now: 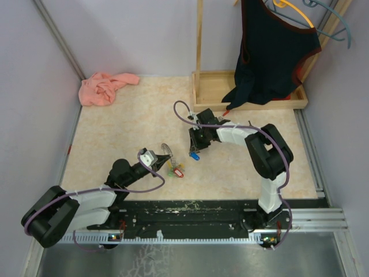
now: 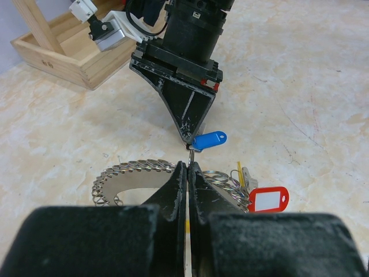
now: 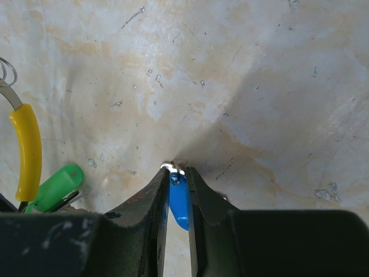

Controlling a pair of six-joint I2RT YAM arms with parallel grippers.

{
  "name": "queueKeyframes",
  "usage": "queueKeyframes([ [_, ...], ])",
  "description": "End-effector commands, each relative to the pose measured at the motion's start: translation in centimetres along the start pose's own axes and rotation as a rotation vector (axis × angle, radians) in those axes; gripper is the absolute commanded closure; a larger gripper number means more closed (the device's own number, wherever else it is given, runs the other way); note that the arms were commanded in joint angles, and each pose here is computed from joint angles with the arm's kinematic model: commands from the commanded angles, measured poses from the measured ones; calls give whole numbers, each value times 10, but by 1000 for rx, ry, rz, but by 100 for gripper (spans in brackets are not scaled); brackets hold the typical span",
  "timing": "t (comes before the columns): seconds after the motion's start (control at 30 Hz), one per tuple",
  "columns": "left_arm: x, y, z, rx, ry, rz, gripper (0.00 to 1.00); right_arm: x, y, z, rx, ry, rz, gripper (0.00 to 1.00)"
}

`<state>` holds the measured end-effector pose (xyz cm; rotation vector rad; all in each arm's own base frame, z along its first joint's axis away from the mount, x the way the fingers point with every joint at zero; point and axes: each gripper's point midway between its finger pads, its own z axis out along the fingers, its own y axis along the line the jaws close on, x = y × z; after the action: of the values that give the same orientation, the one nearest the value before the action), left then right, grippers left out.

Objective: Put the keys on the keyring

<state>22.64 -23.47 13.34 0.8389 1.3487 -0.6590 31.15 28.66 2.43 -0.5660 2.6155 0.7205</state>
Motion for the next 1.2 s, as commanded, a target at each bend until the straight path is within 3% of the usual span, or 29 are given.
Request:
queueKeyframes([
  [0.0,-17,3,4,0,-56,13,99,-16,8,-2,-37,-20,-16,82],
  [0.17,-16,3,5,-2,-51,11,99,-8,3,0,-18,18,-36,87],
  [0.3,-14,3,5,2,-47,10,99,-2,5,1,-17,37,-63,100],
  [0.43,-15,3,5,3,-49,10,99,-7,13,-4,-32,4,-115,100],
  [0.8,-17,-3,6,38,-54,6,99,-43,51,-68,-117,-319,-451,100],
  [1.17,-22,-13,7,106,-71,12,99,-32,89,-116,-295,-666,-699,100],
])
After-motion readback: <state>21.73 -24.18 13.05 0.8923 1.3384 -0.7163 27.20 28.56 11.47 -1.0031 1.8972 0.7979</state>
